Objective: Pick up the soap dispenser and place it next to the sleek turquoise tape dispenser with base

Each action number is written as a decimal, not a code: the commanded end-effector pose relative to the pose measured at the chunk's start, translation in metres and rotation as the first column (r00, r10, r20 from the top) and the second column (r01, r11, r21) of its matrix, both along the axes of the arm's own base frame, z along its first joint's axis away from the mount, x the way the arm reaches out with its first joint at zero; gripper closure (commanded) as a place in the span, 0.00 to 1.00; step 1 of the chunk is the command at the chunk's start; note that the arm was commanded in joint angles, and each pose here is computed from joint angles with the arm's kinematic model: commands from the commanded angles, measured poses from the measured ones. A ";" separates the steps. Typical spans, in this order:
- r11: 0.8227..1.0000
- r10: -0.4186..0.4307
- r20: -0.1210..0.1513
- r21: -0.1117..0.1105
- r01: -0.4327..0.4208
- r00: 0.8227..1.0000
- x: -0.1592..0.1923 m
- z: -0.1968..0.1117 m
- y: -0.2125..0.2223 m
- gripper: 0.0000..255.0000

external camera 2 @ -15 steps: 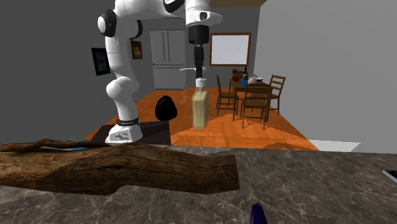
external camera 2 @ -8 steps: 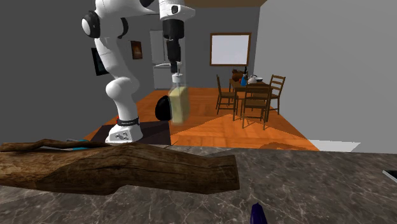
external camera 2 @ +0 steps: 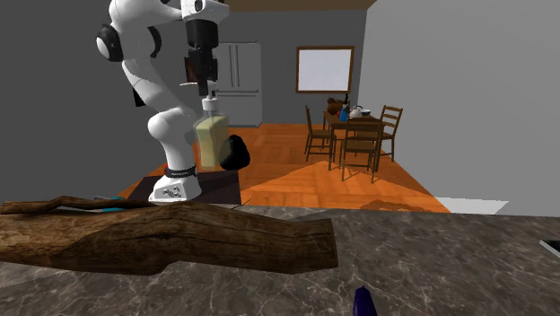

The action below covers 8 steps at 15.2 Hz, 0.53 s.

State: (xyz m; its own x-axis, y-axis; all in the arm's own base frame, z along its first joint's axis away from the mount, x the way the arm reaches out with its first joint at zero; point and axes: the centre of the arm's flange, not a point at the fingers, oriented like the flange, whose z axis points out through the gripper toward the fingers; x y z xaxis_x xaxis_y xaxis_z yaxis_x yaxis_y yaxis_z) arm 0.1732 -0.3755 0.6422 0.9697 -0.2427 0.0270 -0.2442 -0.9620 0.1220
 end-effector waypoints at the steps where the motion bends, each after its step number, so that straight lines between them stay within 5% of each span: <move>1: 1.000 0.000 -0.001 0.000 0.000 1.000 -0.025 0.005 0.009 1.00; 8: 1.000 0.000 -0.001 0.000 0.000 1.000 -0.113 0.020 0.032 1.00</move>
